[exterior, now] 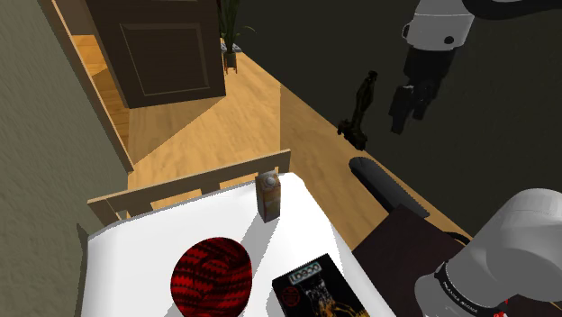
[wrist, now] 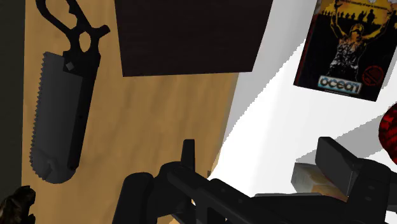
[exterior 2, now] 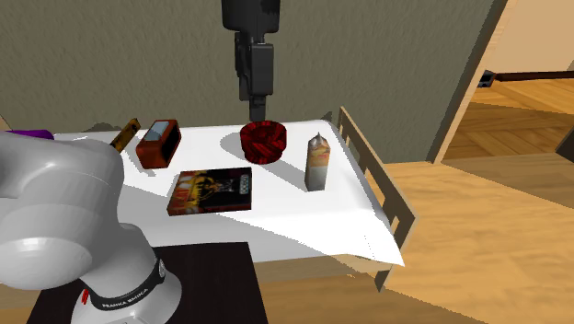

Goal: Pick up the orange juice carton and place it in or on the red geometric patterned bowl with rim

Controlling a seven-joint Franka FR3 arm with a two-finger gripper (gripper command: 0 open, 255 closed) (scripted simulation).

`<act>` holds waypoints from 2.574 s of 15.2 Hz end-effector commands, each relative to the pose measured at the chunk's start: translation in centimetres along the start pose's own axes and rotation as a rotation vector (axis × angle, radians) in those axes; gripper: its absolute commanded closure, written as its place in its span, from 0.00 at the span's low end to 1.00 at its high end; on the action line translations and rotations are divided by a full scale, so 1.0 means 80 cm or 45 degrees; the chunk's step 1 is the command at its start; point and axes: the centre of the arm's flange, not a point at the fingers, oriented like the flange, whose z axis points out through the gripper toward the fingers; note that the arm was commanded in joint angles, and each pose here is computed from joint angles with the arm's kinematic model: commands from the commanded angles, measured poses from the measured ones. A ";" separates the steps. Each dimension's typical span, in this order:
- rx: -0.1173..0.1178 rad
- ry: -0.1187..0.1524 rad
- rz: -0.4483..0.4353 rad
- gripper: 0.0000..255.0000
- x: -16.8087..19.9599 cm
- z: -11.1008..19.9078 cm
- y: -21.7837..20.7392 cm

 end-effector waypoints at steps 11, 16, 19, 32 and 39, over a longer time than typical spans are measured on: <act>0.014 -0.118 0.024 0.00 0.140 0.066 -0.087; 0.022 -0.177 0.036 0.00 0.208 0.103 -0.130; 0.026 -0.212 0.043 0.00 0.249 0.127 -0.156; 0.045 -0.365 0.074 0.00 0.417 0.241 -0.265; 0.045 -0.367 0.075 0.00 0.408 0.281 -0.268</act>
